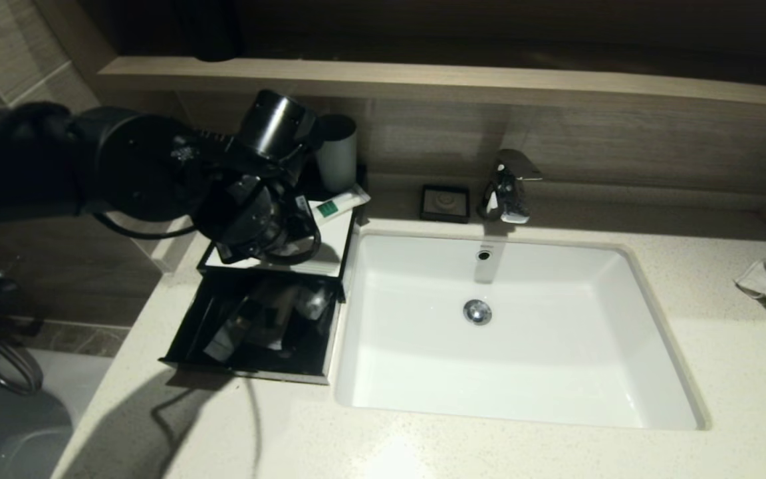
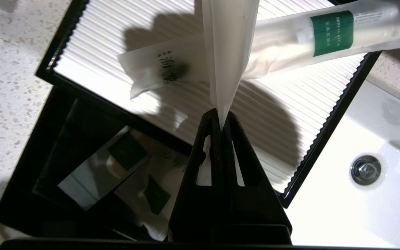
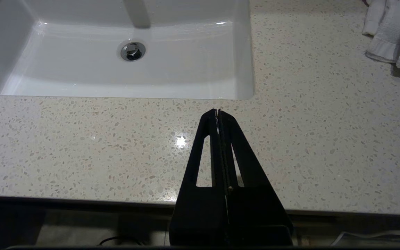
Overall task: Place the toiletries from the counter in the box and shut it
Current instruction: Pick up the bathroom toiletry, then place the bathroom toiletry into the drawer
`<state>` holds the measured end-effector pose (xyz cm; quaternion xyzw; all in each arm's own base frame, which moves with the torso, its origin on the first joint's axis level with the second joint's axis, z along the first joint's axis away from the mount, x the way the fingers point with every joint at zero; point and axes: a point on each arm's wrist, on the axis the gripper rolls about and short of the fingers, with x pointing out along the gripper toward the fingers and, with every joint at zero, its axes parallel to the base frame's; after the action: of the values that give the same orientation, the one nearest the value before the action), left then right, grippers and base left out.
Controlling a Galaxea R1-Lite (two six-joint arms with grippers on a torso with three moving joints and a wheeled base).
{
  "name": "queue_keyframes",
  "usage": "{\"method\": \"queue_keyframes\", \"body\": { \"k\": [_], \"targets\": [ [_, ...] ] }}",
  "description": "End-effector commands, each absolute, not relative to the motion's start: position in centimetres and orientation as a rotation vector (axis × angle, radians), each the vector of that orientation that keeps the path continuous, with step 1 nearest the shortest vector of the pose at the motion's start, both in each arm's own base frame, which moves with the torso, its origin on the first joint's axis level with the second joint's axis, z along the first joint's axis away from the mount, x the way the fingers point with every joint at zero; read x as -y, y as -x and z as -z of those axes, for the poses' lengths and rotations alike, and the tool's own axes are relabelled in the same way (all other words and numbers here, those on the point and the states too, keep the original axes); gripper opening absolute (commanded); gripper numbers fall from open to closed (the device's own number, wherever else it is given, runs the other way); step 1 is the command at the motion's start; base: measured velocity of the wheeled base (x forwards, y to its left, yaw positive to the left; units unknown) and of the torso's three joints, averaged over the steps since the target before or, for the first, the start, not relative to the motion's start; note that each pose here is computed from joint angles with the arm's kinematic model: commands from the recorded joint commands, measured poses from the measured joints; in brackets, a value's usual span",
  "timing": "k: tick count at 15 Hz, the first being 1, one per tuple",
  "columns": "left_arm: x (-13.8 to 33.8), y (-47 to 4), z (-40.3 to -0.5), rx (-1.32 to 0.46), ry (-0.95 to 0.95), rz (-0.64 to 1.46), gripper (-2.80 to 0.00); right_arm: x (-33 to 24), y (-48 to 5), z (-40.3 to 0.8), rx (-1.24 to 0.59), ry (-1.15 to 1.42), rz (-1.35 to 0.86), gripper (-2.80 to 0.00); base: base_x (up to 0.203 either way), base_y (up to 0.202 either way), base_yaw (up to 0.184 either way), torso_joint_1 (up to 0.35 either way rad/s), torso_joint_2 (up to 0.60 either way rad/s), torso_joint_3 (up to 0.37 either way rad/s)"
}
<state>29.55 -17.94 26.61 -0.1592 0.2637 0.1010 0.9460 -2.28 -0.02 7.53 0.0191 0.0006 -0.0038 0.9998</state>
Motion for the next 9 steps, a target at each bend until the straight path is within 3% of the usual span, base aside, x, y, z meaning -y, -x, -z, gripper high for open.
{"method": "queue_keyframes", "body": {
  "k": [1,9],
  "targets": [
    [17.2,-28.6,-27.7,-0.527,0.331,-0.208,-2.8,0.0,2.3,-7.5,0.0,-0.038,0.008,-2.8,0.0,0.0,0.0,0.0,0.0,0.0],
    [14.6,-25.1,-27.8,-0.553,0.232,-0.195,-2.8,0.0,2.3,-7.5,-0.001,-0.038,0.008,-2.8,0.0,0.0,0.0,0.0,0.0,0.0]
  ]
}}
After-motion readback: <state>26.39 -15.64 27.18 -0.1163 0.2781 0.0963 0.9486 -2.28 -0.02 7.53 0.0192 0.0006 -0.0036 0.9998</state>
